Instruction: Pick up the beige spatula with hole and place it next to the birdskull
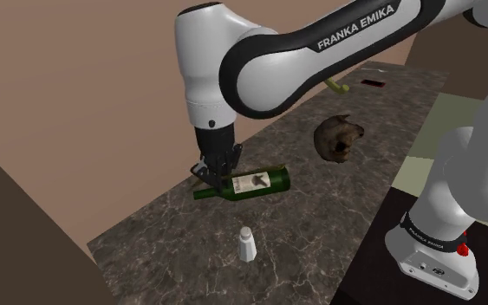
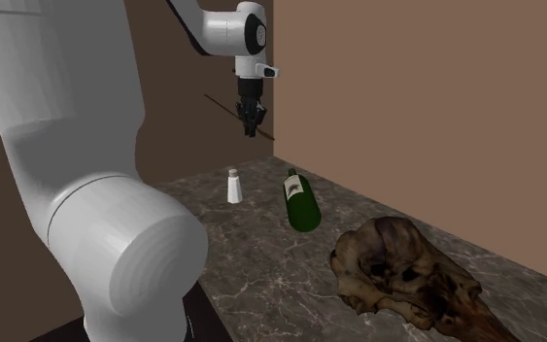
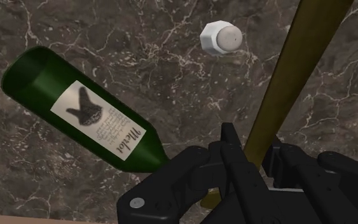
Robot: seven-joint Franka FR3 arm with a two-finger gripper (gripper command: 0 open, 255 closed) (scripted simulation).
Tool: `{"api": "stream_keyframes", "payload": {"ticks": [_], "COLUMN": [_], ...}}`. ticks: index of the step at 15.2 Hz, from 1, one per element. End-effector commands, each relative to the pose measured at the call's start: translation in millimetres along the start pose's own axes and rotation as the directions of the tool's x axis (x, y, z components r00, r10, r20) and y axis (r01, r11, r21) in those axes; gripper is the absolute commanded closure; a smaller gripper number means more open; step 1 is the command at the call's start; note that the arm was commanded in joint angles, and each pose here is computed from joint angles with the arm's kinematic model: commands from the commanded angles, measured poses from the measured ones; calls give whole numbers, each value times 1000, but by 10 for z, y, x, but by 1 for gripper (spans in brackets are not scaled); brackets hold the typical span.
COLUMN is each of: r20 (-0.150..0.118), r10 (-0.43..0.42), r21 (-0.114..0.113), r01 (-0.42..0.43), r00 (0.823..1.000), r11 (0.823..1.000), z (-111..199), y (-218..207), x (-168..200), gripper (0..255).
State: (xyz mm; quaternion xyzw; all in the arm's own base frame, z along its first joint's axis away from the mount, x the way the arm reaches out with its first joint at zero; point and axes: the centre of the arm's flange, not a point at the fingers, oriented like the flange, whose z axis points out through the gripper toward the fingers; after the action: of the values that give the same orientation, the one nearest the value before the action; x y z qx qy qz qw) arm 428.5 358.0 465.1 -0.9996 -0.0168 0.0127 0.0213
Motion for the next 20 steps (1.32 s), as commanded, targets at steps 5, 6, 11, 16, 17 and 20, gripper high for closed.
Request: {"api": "stream_keyframes", "payload": {"ticks": [5, 6, 11, 16, 17, 20], "r20": [0, 0, 0, 0, 0, 0], "r10": [0, 0, 0, 0, 0, 0], "r21": [0, 0, 0, 0, 0, 0], "r01": [0, 0, 0, 0, 0, 0], "r00": [1000, 1000, 1000, 1000, 1000, 1000], "r11": [1000, 1000, 1000, 1000, 1000, 1000], "z": [-322, -375, -638, -902, -927, -945], "y": [-11, -14, -25, -36, -37, 358], "x": [-16, -17, -24, -30, -32, -25], "gripper": [255, 255, 255, 255, 255, 255]}}
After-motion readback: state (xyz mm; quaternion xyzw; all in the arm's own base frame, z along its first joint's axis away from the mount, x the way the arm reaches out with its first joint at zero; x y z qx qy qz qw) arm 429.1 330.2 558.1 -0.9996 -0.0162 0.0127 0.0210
